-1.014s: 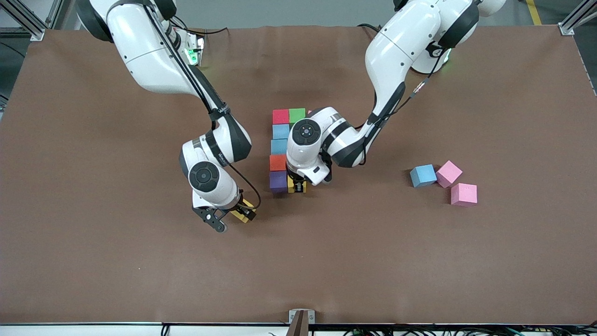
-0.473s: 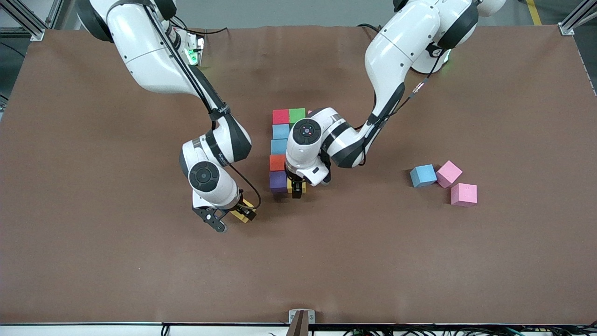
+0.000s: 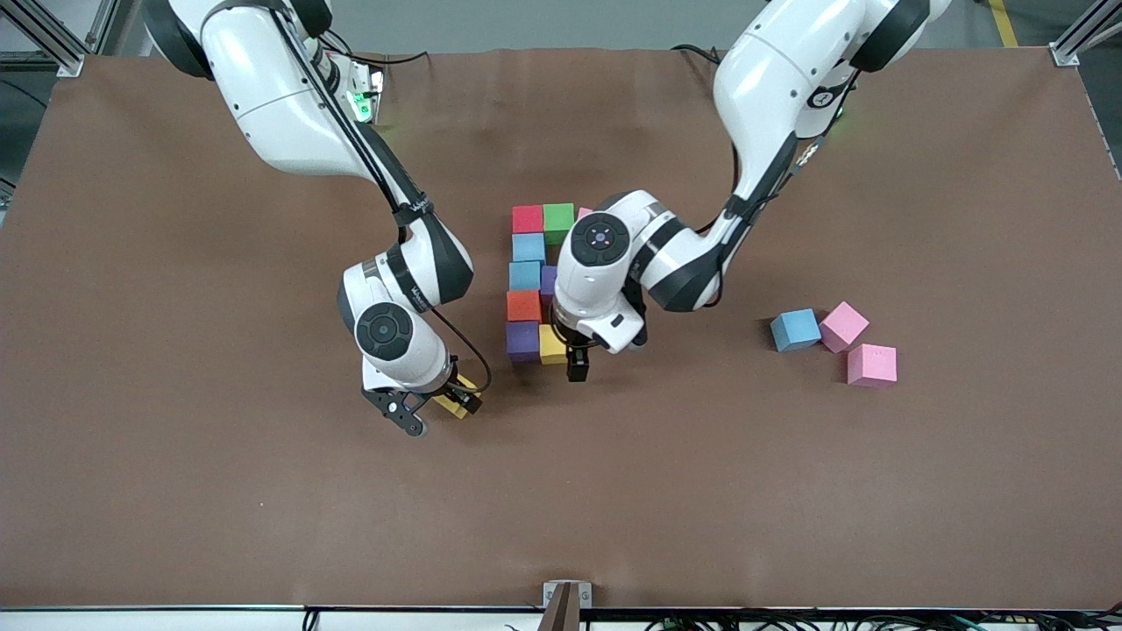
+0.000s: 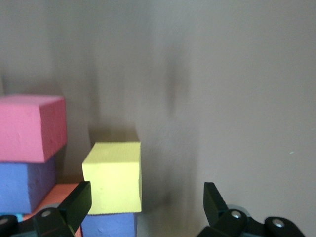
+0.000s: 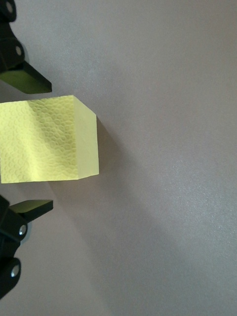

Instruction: Arrange 11 blocks into digit 3

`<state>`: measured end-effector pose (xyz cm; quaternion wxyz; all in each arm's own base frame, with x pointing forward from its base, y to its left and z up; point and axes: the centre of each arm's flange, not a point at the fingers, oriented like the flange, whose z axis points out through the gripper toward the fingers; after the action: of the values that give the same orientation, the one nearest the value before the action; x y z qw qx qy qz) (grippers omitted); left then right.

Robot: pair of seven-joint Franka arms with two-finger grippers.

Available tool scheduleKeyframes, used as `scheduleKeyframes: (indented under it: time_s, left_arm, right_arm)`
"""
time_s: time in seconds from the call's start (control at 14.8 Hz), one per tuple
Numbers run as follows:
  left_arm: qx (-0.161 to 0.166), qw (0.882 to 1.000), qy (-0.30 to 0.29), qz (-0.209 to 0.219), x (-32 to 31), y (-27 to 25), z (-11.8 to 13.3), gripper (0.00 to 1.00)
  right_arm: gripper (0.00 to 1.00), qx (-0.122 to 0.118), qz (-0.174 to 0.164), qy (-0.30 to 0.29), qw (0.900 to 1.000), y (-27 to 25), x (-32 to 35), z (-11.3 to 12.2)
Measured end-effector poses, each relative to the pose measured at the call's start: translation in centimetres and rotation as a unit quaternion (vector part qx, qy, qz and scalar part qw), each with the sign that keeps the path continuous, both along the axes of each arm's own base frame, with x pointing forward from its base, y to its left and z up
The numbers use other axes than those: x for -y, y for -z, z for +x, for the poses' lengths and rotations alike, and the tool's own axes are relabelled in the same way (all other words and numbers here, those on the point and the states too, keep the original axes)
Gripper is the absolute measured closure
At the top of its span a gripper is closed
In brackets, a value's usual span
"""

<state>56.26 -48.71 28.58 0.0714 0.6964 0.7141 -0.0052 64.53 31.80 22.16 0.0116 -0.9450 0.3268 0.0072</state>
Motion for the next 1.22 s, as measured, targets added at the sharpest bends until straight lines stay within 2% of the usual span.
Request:
scheduleKeyframes:
  time_s: [0.34, 0.61, 0.95, 1.22]
  left_arm:
    - [0.001, 0.998, 0.053, 0.038, -8.7, -3.7, 0.7, 0.0]
    - [-0.016, 0.991, 0.112, 0.077, -19.0, -4.5, 0.2, 0.0]
    - [-0.045, 0.973, 0.201, 0.101, -31.9, -3.6, 0.4, 0.0]
    - [-0.055, 0.953, 0.281, 0.1, -40.7, -3.0, 1.7, 0.0]
  right_arm:
    - [0.07, 0.0, 0.0, 0.0, 1.0, 0.0, 0.0, 0.0]
    - [0.07, 0.0, 0.0, 0.0, 1.0, 0.0, 0.1, 0.0]
    - [0.11, 0.0, 0.0, 0.0, 1.0, 0.0, 0.1, 0.0]
    - [0.13, 0.002, 0.0, 0.002, 1.0, -0.2, 0.3, 0.2]
